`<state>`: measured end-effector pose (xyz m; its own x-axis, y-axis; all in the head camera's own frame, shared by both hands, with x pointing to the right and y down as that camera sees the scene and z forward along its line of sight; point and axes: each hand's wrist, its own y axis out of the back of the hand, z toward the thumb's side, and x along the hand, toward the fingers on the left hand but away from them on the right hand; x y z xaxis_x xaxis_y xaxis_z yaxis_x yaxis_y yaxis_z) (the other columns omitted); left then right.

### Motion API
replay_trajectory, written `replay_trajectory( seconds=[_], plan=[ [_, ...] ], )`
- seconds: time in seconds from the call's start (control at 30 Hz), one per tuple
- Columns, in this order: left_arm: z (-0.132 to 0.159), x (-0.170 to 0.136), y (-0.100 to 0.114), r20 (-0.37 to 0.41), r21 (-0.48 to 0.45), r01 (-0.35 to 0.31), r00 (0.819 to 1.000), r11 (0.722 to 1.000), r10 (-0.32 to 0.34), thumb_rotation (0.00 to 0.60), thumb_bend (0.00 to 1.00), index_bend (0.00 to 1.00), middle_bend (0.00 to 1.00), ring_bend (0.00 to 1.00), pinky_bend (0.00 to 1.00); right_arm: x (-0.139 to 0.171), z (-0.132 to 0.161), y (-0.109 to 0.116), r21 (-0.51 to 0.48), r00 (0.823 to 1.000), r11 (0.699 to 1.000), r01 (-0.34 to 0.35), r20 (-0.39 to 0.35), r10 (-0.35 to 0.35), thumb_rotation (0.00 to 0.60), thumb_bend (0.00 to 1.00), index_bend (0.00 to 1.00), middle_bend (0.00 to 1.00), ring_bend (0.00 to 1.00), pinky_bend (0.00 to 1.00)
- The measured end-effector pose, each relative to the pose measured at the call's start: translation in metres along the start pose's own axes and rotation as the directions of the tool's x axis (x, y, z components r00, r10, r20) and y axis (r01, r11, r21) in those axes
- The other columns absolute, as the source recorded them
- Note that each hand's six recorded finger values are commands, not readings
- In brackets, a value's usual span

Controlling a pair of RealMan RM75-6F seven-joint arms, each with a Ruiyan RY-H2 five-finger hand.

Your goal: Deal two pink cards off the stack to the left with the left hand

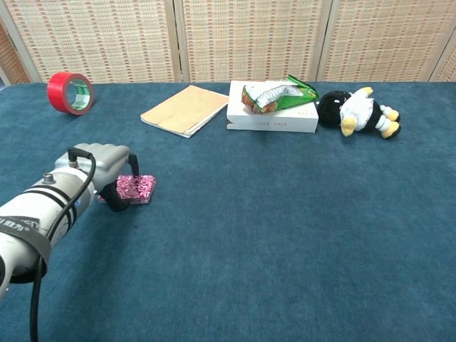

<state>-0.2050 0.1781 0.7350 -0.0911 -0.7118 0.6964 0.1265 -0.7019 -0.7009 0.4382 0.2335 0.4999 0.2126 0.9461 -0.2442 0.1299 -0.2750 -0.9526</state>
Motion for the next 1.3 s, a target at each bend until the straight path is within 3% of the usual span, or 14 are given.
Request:
replay_trajectory(
  seconds=[0.3,0.6,0.93,1.13,1.3],
  plan=[
    [-0.009,-0.01,0.01,0.034,0.0,-0.051,0.998,0.999,0.051,0.6,0.38,0.41,1.0,1.0,1.0,0.0,0.0,0.0,0.001,1.0,1.0,-0.003,-0.002,0.003,0.6,0.3,0.99,0.83,0.73,0.78],
    [-0.067,-0.031,0.015,0.037,0.043,-0.107,0.994,0.993,0.106,0.6,0.39,0.43,1.0,1.0,1.0,0.001,0.002,-0.002,0.001,1.0,1.0,-0.007,-0.007,0.007,0.6,0.3,0.99,0.83,0.73,0.78],
    [-0.157,-0.062,-0.002,-0.013,0.033,-0.1,0.995,0.994,0.101,0.6,0.38,0.44,1.0,1.0,1.0,0.0,0.003,-0.004,0.004,1.0,1.0,-0.013,-0.012,0.013,0.6,0.3,0.99,0.83,0.73,0.78],
    [-0.176,-0.071,-0.016,-0.016,0.021,-0.083,0.996,0.996,0.083,0.6,0.38,0.43,1.0,1.0,1.0,0.0,0.004,-0.006,0.008,1.0,1.0,-0.019,-0.012,0.019,0.6,0.3,0.99,0.83,0.73,0.78],
    [-0.177,-0.07,-0.02,-0.016,0.033,-0.083,0.996,0.996,0.084,0.6,0.38,0.34,1.0,1.0,1.0,0.0,0.004,-0.006,0.007,1.0,1.0,-0.019,-0.01,0.019,0.6,0.3,0.99,0.83,0.73,0.78]
  ],
)
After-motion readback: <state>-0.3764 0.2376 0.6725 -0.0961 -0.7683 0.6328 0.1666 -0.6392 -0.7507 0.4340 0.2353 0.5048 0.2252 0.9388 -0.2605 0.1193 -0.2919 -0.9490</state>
